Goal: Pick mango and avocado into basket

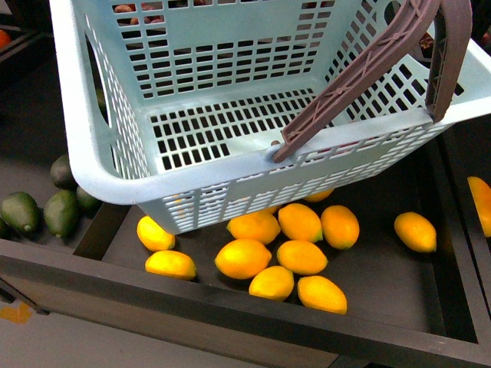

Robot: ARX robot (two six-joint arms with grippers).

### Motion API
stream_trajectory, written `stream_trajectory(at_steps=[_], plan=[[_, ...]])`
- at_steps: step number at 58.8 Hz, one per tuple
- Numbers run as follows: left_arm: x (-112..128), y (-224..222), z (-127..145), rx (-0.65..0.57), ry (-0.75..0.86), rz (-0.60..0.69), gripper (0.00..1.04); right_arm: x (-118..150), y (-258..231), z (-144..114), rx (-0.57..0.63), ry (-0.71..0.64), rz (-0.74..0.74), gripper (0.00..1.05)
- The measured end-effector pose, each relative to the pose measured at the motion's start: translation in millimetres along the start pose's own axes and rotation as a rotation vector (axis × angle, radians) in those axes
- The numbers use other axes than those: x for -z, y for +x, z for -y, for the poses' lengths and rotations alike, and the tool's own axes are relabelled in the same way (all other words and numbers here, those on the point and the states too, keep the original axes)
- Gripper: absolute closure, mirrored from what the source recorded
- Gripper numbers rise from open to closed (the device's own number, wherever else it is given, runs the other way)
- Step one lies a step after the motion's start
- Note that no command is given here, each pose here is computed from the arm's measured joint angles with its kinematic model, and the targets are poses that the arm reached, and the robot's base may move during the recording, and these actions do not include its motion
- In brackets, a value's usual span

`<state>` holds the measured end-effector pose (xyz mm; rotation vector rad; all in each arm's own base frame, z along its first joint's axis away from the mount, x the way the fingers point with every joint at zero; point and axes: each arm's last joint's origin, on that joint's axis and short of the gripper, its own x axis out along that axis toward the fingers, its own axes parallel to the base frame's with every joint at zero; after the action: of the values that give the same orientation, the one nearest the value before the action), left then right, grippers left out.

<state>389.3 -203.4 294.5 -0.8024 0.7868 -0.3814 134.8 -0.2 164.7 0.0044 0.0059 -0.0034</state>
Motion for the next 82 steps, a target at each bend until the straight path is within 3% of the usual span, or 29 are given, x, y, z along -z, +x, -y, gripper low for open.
stream_trajectory(at_steps=[66,82], plan=[[0,0,0,0.000,0.000,0.001,0.99,0,-37,0,-0.003,-0.001,0.008,1.02],[0,0,0,0.001,0.000,0.000,0.99,0,-37,0,-0.003,-0.002,0.008,0.54]])
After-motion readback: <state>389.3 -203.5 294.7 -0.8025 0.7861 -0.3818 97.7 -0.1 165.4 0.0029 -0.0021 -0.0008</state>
